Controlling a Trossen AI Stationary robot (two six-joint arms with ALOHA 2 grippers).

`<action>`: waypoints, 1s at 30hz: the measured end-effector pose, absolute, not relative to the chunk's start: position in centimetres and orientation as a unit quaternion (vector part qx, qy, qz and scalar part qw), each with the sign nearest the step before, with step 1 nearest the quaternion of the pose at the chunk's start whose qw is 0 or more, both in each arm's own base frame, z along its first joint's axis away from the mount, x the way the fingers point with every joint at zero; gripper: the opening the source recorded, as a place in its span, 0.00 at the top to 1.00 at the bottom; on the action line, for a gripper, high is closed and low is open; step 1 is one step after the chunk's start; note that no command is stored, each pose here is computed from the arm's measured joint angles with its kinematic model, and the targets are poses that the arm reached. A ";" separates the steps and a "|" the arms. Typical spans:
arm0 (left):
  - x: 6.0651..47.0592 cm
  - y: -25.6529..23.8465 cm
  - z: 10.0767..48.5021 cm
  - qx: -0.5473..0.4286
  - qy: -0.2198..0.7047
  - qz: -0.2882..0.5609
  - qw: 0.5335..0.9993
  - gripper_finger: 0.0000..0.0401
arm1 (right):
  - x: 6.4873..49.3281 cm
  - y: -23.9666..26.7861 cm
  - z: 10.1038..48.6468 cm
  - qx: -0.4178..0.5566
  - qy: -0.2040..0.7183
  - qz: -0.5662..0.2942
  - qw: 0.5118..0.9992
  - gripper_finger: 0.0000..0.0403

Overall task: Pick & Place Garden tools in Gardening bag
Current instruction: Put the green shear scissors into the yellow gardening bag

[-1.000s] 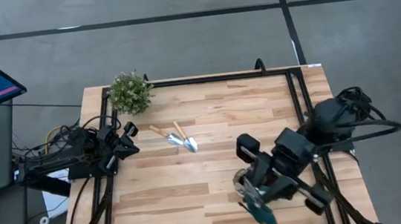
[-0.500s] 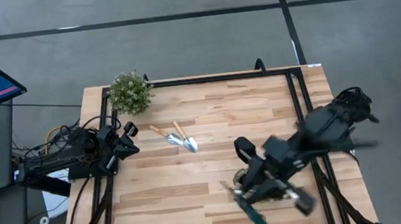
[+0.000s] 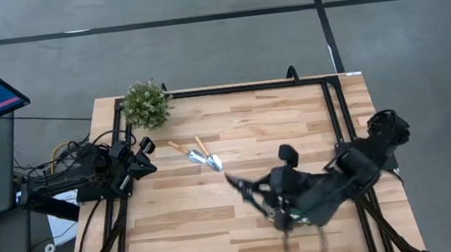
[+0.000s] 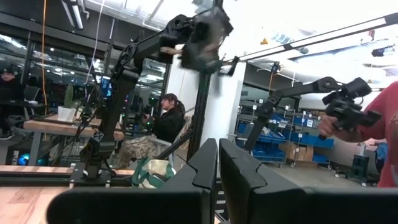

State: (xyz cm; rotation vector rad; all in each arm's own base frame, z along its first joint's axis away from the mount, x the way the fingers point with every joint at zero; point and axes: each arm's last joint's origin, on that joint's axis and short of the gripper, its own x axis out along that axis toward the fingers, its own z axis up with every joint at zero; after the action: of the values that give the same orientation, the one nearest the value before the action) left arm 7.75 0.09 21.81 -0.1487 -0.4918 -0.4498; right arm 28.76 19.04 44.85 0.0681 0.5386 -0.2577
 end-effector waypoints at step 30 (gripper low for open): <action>7.9 0.1 21.7 -0.076 -0.235 -0.220 0.944 0.96 | 24.1 21.2 43.5 -0.104 0.179 -0.286 0.935 0.88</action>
State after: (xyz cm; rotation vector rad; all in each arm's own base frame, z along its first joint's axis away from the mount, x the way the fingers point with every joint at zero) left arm 7.91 0.13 21.74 -0.1552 -0.4783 -0.4477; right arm 24.09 21.18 43.51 -0.2132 0.3655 -0.5856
